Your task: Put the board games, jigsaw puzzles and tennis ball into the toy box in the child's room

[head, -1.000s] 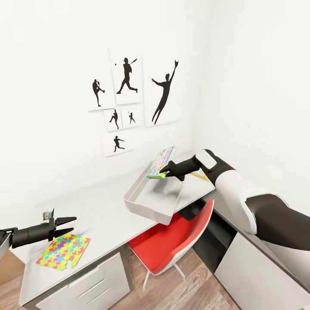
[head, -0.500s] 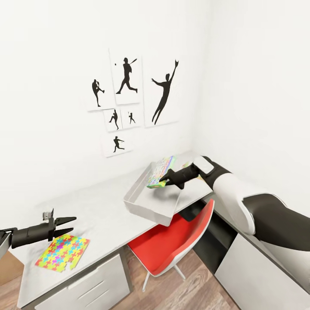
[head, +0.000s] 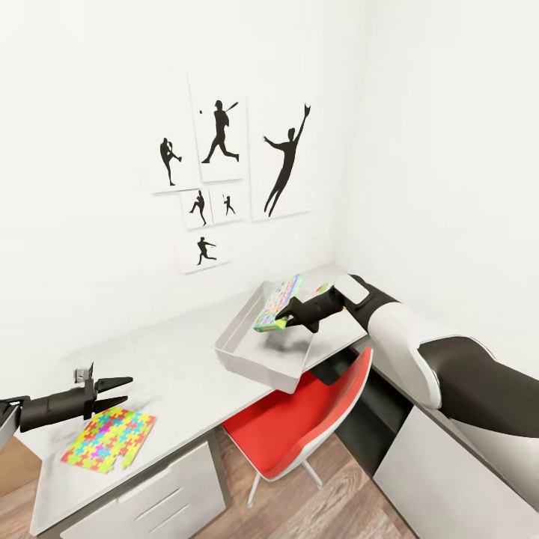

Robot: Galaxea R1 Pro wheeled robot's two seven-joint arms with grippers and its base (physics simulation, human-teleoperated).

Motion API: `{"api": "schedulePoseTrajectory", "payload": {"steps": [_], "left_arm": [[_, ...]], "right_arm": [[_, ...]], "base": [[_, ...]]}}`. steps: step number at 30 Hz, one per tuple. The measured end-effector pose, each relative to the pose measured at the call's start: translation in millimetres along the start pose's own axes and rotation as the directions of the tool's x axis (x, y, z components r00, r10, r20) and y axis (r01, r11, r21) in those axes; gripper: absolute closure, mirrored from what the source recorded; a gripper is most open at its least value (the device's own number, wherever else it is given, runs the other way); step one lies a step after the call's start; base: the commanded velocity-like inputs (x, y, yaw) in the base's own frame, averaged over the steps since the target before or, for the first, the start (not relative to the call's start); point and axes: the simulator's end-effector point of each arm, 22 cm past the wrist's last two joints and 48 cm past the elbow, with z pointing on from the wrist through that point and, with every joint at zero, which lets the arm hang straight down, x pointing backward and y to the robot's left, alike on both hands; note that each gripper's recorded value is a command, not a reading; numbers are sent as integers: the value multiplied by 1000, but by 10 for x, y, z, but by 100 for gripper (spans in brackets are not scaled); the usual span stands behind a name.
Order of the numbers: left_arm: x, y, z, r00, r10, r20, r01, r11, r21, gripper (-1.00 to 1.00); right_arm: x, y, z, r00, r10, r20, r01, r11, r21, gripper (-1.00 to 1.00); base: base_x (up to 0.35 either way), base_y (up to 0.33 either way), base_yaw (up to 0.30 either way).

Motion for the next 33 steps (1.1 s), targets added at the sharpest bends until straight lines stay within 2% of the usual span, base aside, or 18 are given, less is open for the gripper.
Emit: {"api": "schedulePoseTrajectory", "payload": {"steps": [16, 22, 33], "left_arm": [[2, -2, -2, 1000, 0, 0, 0, 1000, 1, -100], [18, 7, -12, 1000, -4, 0, 4, 1000, 3, -100], [25, 10, -12, 1000, -5, -2, 5, 1000, 3, -100]], "right_arm": [[-3, -14, -6, 1000, 5, 0, -5, 1000, -1, 100], [34, -137, 7, 1000, 28, -11, -28, 999, 16, 100], [79, -220, 30, 999, 47, -24, -46, 999, 27, 100]], "base": [[42, 0, 0], [27, 0, 0], [69, 0, 0]]}}
